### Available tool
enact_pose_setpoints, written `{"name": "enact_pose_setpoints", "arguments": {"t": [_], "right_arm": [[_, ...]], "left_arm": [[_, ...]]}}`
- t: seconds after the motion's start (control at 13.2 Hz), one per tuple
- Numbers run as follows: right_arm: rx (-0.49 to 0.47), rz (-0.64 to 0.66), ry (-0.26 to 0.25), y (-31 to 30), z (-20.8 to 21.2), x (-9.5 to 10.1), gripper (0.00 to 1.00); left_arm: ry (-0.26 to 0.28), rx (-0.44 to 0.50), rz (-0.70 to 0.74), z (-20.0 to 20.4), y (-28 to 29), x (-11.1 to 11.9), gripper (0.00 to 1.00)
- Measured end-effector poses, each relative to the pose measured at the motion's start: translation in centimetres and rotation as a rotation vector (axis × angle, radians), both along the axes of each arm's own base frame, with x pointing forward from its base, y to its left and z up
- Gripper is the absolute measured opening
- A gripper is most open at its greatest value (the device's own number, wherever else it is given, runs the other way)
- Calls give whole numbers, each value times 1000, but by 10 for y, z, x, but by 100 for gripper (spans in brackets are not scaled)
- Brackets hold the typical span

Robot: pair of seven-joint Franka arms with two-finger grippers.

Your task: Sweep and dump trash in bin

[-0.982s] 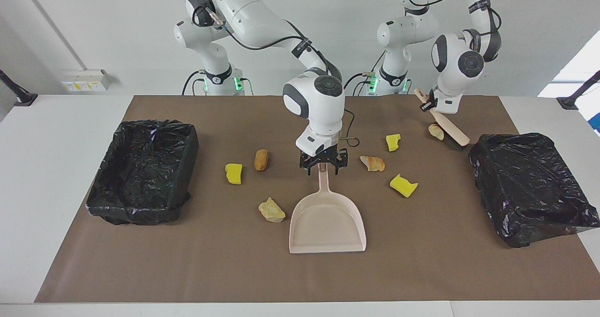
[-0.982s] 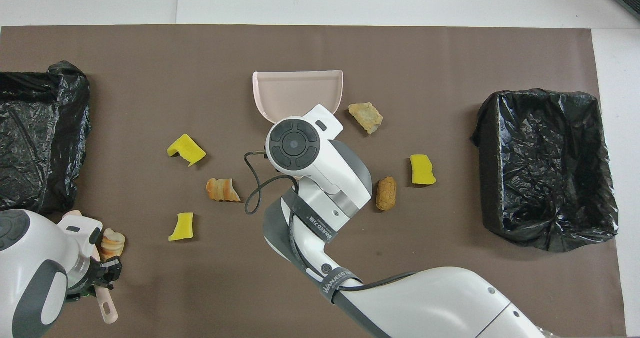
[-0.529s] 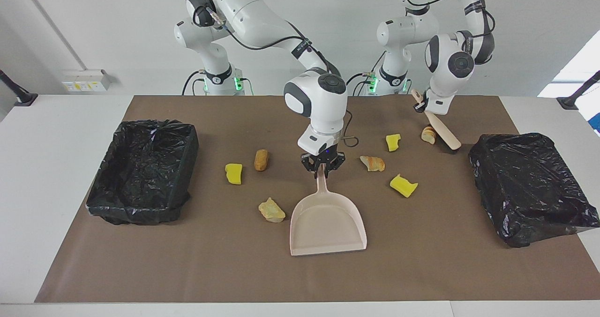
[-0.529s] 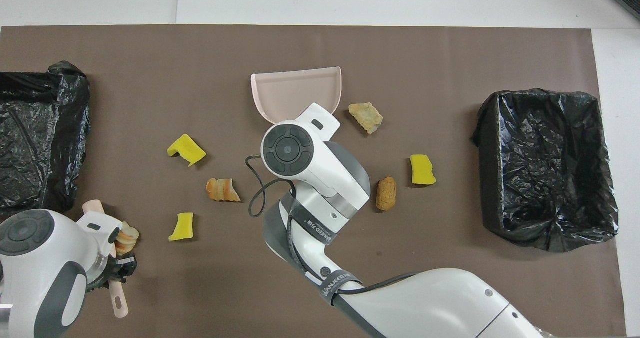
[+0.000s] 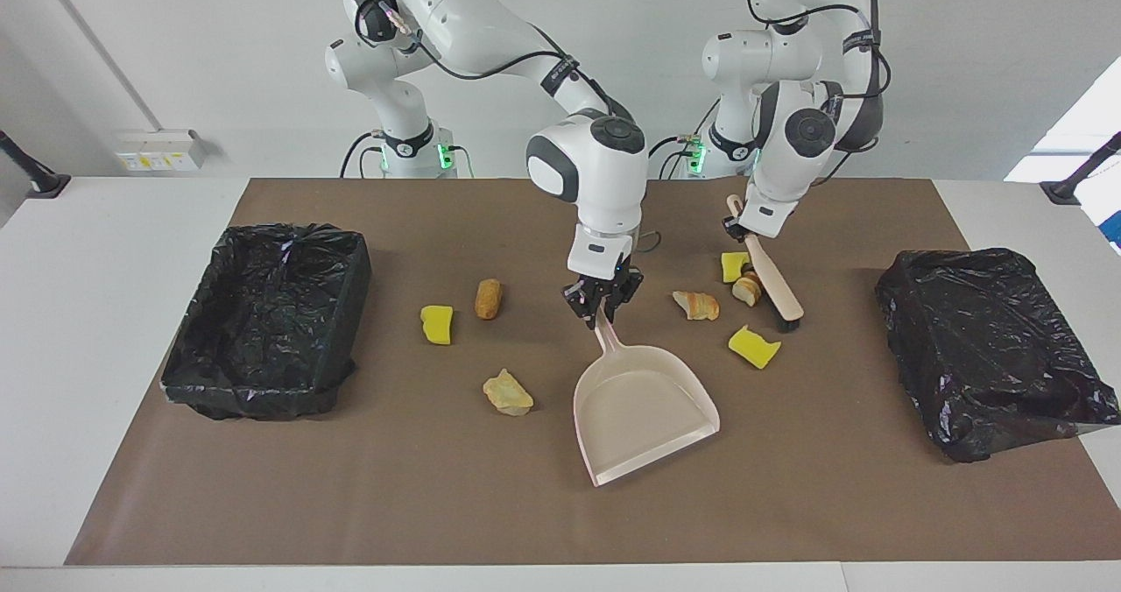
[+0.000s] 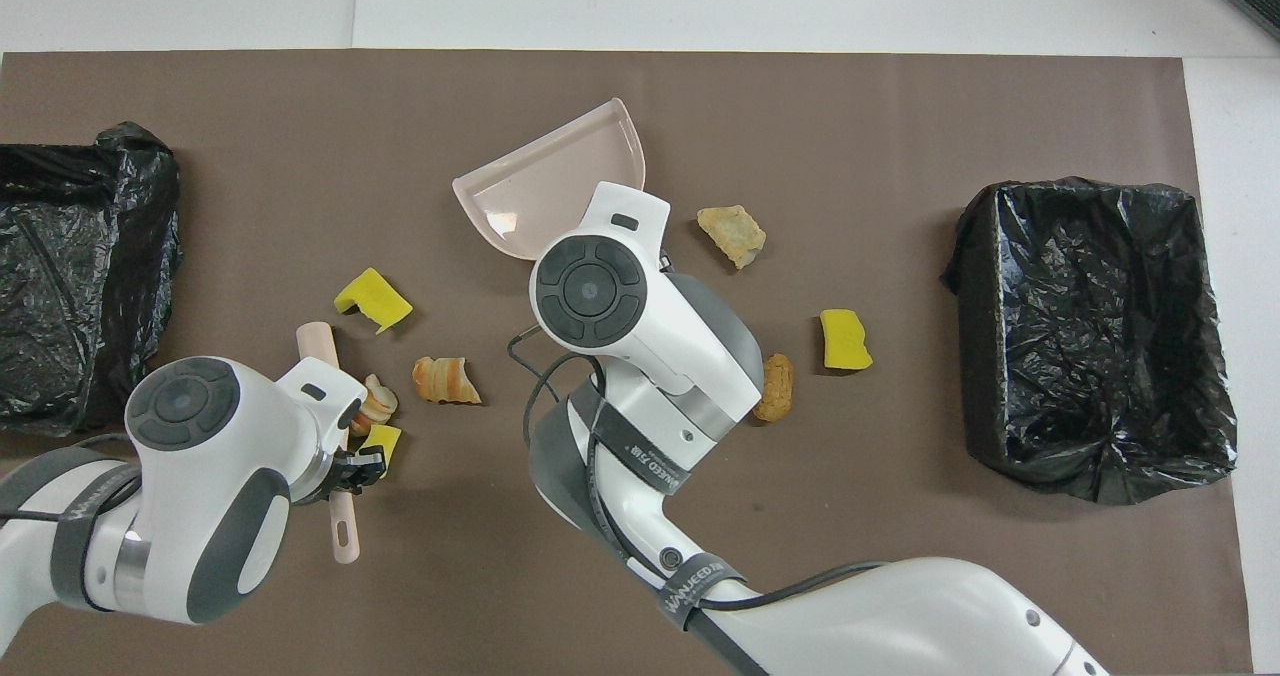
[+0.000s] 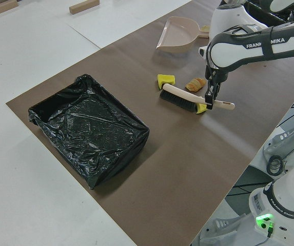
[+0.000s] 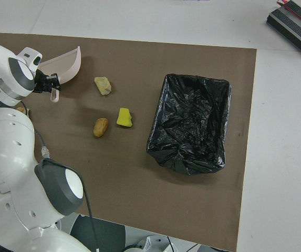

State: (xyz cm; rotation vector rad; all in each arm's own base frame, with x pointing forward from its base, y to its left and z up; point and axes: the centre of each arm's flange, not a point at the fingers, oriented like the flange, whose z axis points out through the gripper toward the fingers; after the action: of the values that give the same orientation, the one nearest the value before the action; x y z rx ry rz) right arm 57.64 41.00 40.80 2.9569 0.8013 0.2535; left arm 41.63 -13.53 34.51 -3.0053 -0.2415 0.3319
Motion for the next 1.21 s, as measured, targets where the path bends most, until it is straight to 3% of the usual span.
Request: {"name": "enact_pose_setpoints", "arguments": {"t": [0.38, 0.6, 0.83, 1.21], "right_arm": [[-125, 516, 216, -64, 29, -1, 32], [-152, 723, 280, -70, 20, -7, 32], [-164, 926, 294, -68, 12, -17, 32], [-163, 1100, 200, -65, -13, -21, 32]], "left_arm": [[4, -44, -165, 23, -6, 26, 26], [-3, -38, -244, 52, 12, 49, 26], [-18, -65, -295, 59, 49, 66, 26], [-41, -57, -419, 47, 89, 93, 26]]}}
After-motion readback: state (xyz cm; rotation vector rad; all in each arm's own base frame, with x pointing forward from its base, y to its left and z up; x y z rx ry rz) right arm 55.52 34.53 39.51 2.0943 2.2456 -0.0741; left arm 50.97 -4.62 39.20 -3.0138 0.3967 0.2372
